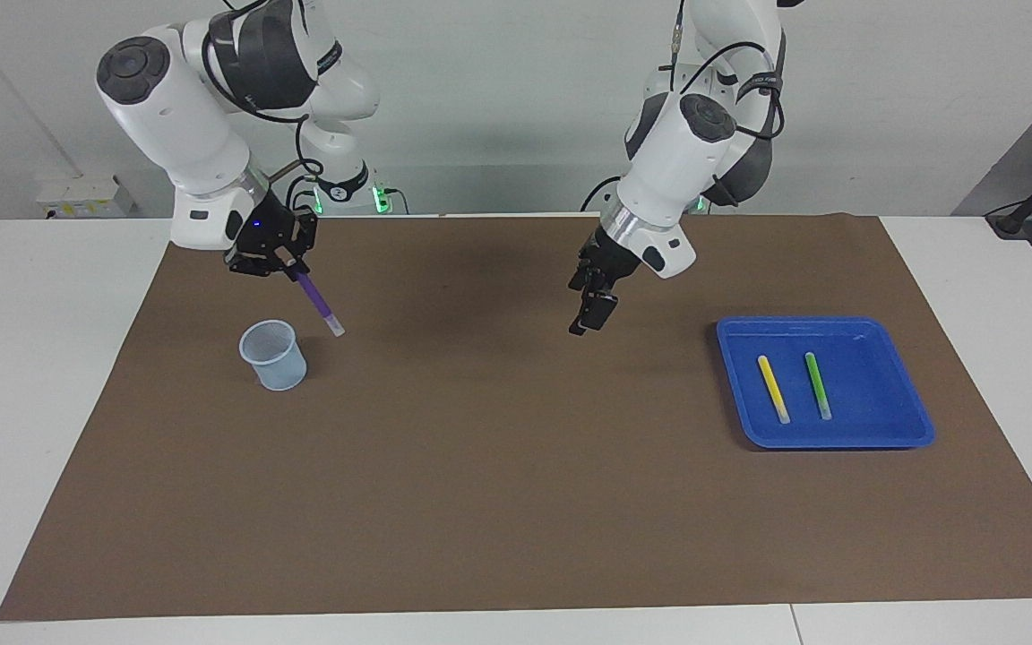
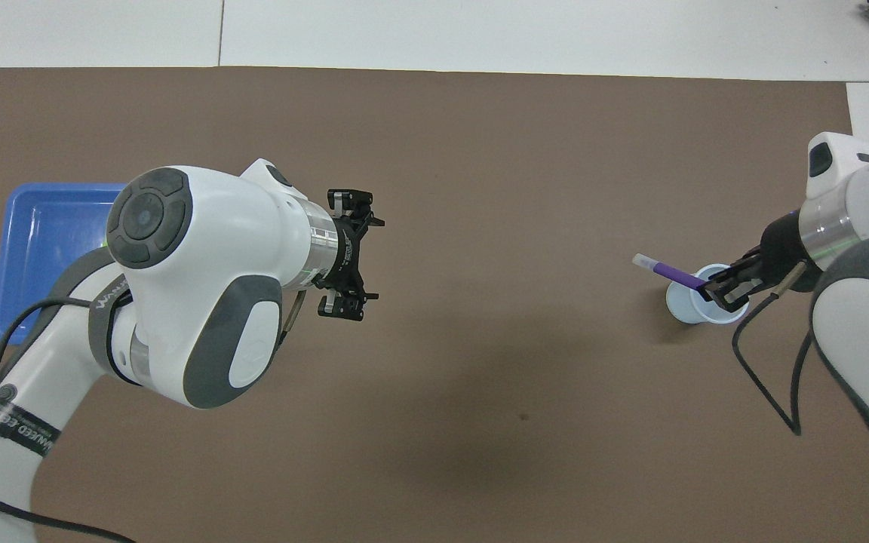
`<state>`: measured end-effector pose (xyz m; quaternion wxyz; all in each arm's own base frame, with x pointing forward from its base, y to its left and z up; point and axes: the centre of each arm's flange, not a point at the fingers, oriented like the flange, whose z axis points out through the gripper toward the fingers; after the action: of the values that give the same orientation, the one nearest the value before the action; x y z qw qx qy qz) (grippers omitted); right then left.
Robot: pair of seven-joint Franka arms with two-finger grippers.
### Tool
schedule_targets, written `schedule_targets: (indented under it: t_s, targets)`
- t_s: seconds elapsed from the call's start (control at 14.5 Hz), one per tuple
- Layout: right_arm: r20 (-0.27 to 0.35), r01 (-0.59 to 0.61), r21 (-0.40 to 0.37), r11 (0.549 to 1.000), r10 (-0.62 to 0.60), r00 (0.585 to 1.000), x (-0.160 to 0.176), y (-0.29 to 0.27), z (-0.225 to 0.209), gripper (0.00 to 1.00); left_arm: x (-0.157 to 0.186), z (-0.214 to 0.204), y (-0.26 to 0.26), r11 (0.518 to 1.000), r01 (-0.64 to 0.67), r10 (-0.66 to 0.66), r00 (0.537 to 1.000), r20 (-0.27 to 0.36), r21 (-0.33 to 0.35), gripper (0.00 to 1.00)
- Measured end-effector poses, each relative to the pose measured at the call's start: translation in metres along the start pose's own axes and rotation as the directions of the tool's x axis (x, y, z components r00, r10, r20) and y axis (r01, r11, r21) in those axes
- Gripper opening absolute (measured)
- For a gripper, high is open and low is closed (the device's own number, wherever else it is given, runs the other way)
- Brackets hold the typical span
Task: Right arm passes pens to left for tray arrangement
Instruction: 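Carry the purple pen toward center while the left gripper approaches, then close the left gripper on the purple pen's free end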
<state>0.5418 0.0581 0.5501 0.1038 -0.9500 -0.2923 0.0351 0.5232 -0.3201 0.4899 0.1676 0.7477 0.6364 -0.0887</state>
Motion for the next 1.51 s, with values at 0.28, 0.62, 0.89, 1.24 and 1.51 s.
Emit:
schedule_targets:
  t_s: [0.28,0.62,0.89,1.24,1.51]
  targets:
    - [-0.061,0.041,0.092,0.995,-0.036,0.998,0.018,-0.031,0.002,0.19,-0.024,-0.001,-0.007,0.999,0.049,-0.049,0.999,0.017,-0.011,1.0]
    - [-0.15,0.079,0.19,0.979,-0.05,0.987,0.035,-0.06,0.001,0.19,-0.067,-0.009,-0.017,0.997,0.056,-0.051,0.994,0.094,-0.058,1.0]
    - [-0.212,0.093,0.276,0.957,-0.034,0.977,0.044,-0.075,0.0,0.19,-0.119,-0.007,-0.038,0.991,0.076,-0.058,0.986,0.155,-0.108,1.0]
    - [-0.256,0.105,0.332,0.937,-0.017,0.966,0.051,-0.086,-0.001,0.19,-0.146,-0.009,-0.052,0.991,0.069,-0.047,0.982,0.183,-0.114,1.0]
    - [-0.277,0.116,0.34,0.933,-0.018,0.961,0.056,-0.094,-0.002,0.19,-0.163,-0.021,-0.056,0.989,0.069,-0.042,0.979,0.199,-0.131,1.0]
